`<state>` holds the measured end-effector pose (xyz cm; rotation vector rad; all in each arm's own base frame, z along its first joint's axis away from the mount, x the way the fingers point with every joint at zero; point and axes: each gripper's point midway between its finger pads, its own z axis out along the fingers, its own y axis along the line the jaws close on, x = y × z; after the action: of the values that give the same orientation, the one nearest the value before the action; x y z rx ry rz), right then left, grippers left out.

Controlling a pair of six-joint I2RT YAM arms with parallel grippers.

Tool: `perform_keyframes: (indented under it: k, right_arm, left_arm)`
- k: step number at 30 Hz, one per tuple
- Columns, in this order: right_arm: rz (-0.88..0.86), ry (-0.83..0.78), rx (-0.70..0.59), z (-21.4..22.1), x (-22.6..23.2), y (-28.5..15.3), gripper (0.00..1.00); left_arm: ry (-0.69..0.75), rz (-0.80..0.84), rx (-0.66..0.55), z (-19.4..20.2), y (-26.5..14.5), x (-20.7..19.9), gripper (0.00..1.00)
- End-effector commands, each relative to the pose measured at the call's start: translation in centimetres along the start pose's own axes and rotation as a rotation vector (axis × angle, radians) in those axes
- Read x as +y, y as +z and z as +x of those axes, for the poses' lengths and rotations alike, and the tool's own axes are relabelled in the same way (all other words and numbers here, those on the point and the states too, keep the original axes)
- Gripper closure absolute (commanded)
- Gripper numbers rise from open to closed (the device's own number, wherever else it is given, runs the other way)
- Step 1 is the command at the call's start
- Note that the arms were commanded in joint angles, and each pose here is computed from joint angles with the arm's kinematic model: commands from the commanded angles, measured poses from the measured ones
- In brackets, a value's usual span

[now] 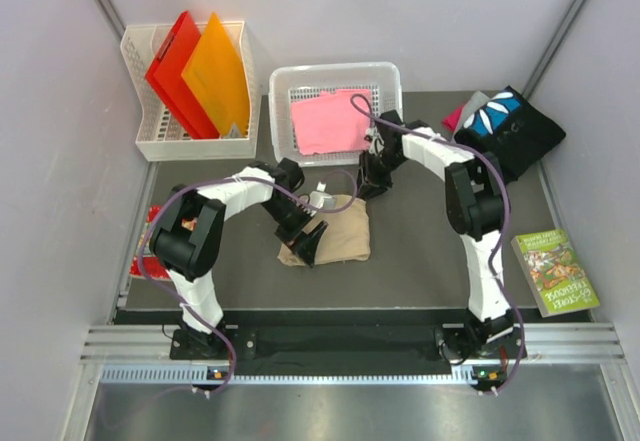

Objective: Fold and stack the t-shirts

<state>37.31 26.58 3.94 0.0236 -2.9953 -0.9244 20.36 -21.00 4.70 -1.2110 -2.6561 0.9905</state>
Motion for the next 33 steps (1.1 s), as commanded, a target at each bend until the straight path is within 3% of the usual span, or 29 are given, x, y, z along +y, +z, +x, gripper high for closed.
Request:
perform_keyframes:
  k: [1,13,21,33]
  right_arm:
    - [-0.005,-0.193,-0.177,-0.1,5.3,-5.9,0.69]
    - [0.209,-0.335,-0.244,1.0,4.5,-7.3,0.66]
    - [0.297,-0.379,-0.202,1.5,2.5,-3.3,0.67]
    - [0.376,-0.426,-0.221,-2.0,2.4,1.0,0.71]
  left_arm:
    - [0.058,-0.092,0.015,0.8,0.1,1.9,0.01]
    - [0.094,-0.153,0.055,2.4,-0.2,2.7,0.01]
    - [0.096,-0.150,0.061,3.2,0.2,2.7,0.01]
    - [0.094,-0.149,0.057,3.3,0.4,2.8,0.01]
